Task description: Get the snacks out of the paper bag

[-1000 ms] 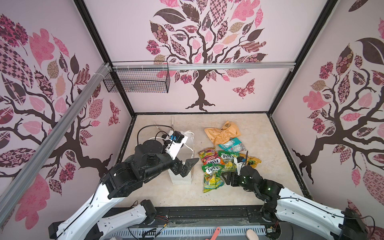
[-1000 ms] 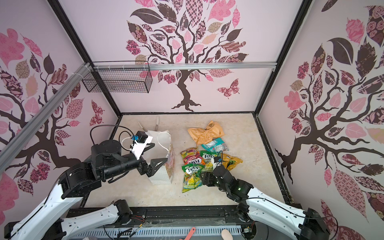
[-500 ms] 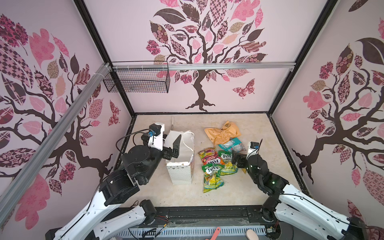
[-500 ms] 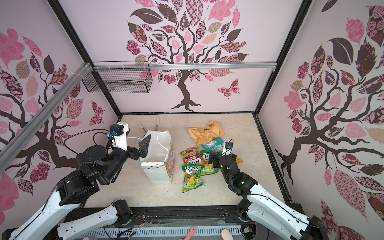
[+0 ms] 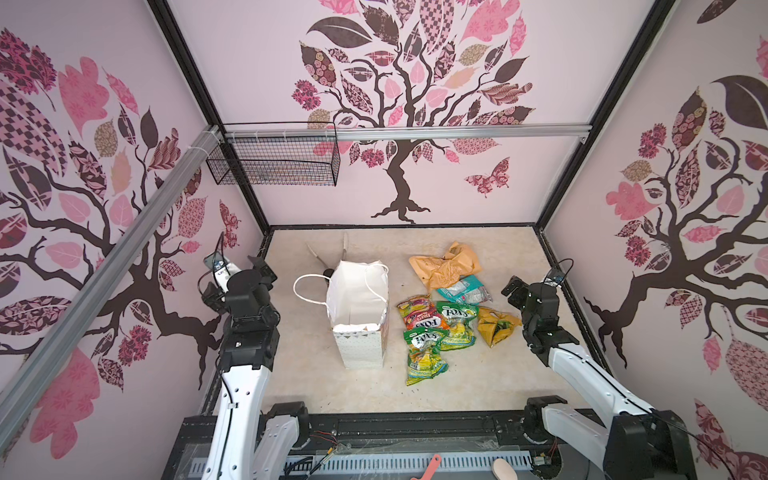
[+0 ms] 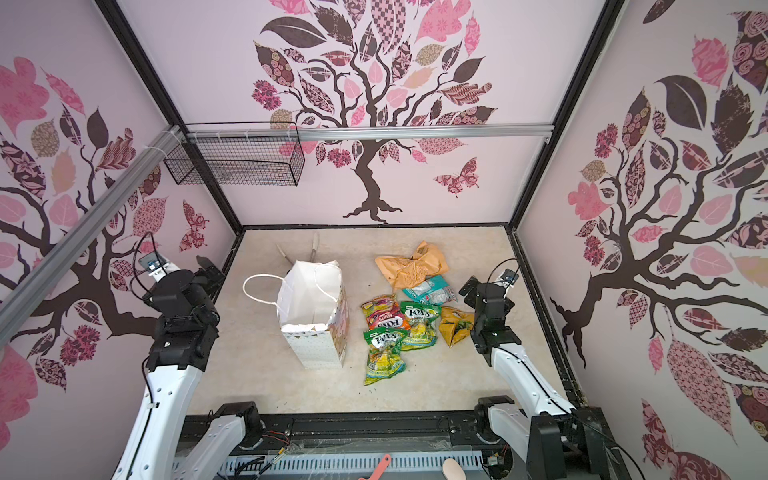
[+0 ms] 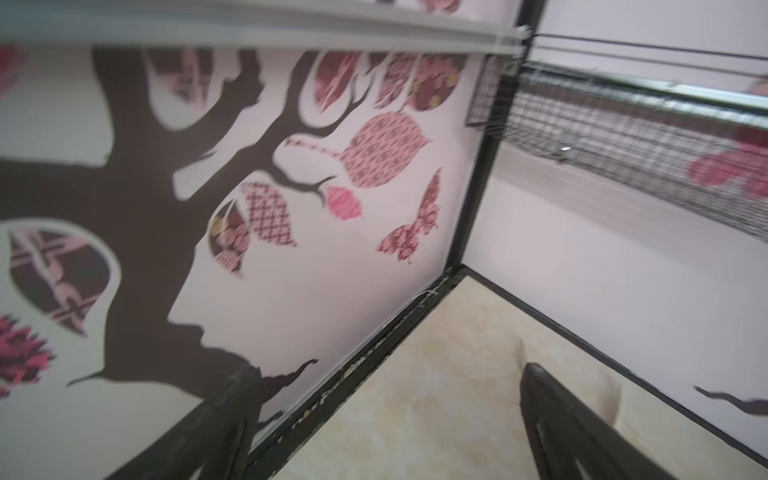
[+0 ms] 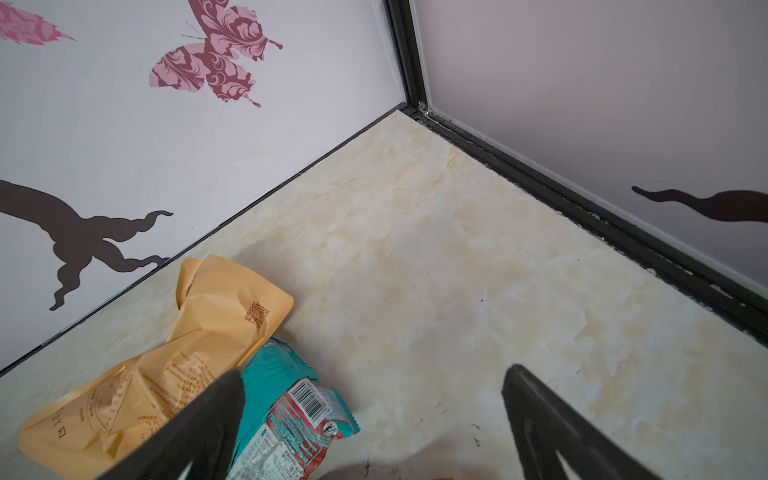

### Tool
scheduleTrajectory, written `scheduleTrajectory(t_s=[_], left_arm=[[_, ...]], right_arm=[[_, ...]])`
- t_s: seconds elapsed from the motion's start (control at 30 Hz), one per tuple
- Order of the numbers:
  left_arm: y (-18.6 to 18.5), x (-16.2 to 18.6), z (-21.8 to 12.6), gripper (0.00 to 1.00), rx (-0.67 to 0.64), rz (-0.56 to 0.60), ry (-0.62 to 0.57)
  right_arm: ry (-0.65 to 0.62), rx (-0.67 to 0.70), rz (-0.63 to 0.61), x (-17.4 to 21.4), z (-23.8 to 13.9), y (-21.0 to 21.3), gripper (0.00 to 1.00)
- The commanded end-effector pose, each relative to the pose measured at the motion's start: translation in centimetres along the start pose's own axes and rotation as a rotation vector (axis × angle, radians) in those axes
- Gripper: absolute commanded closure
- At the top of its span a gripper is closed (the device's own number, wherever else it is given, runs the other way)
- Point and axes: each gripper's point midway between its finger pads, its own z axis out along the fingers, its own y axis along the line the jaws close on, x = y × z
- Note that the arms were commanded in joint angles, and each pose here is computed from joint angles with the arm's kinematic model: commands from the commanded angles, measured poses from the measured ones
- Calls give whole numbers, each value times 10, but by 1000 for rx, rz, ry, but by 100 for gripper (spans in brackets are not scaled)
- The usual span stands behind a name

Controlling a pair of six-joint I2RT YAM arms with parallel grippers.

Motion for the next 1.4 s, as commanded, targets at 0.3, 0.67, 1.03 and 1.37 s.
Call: scheduleTrajectory(t_s=[0.3, 0.67, 1.03, 1.37], left_arm=[[19, 164, 17, 1, 26, -97, 129], [-39, 195, 18, 1, 332, 88, 62], [-96, 210, 44, 1, 575, 112, 106], [-126, 243, 57, 1, 627, 221, 188]], right_arm=[[-9, 73, -62, 18, 29, -16, 0], [-73, -16, -176, 11, 44, 5, 0], [-43, -72, -301, 15, 52, 34, 0], [-167, -162, -430, 47, 32, 29, 0]])
